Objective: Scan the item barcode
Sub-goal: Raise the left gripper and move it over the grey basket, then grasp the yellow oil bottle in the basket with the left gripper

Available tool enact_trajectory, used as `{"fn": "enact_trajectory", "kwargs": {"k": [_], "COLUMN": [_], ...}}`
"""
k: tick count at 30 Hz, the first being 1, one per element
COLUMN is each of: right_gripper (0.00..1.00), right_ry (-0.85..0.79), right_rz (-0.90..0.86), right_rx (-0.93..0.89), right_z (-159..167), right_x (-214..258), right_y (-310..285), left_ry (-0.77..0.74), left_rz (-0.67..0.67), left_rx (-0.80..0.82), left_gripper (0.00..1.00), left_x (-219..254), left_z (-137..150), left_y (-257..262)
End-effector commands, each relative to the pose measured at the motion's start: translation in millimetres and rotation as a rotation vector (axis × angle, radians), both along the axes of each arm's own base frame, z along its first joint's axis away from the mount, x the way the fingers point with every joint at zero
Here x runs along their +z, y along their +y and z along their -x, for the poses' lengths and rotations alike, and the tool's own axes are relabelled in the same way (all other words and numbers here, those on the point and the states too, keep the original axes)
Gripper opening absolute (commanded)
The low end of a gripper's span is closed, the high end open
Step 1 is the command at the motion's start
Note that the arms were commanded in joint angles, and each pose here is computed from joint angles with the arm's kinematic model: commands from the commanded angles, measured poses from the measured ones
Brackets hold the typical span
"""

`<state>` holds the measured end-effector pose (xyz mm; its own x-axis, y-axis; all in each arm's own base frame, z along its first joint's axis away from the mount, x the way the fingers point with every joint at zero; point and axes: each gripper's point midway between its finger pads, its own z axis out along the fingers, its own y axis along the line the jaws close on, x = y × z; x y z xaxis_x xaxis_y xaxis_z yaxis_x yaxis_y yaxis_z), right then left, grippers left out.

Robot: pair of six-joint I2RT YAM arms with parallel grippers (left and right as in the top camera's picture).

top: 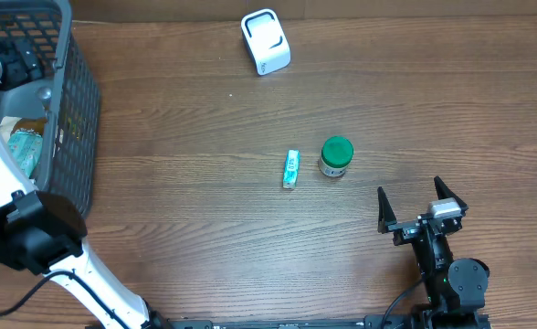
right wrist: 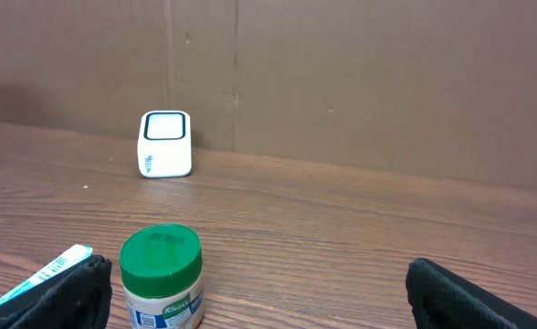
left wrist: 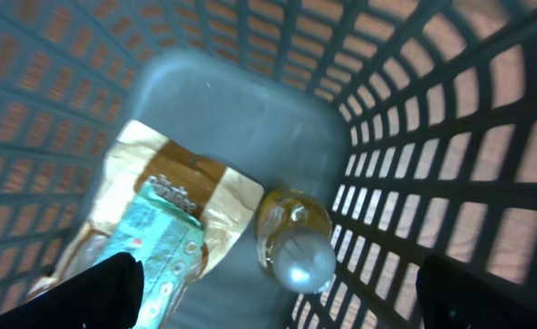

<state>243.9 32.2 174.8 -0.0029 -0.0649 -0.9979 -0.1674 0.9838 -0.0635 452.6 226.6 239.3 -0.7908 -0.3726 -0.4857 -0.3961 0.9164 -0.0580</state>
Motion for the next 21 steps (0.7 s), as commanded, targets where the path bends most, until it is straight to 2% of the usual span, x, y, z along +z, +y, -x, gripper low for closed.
{"fn": "enact_trajectory", "kwargs": {"k": [1, 12, 18, 21], "right_gripper": [1.00, 1.00, 1.00, 1.00], "right_ry": [0.000, 0.000, 0.000, 0.000], "right_rz": [0.004, 0.004, 0.004, 0.004], "right_rx": [0.010, 0.010, 0.010, 0.010], "right_z": [0.1, 0.1, 0.1, 0.1], "right_x": [-3.0, -3.0, -3.0, -3.0], "right_y": [2.0, 1.9, 1.9, 2.0], "left_ry": [0.040, 0.181, 0.194, 0.191], "left_rz": [0.035, 0.115, 0.122, 0.121], "left_rx": [-0.054, -0.062, -0.062, -0.062], "left_gripper": [0.91, 0.79, 0.65, 0.63], "left_x": [-23.3, -95.2, -104.6, -104.6], "left_z": [-5.2, -9.7, -11.0, -11.7], "left_y": [-2.9, -1.2, -0.7, -0.3]}}
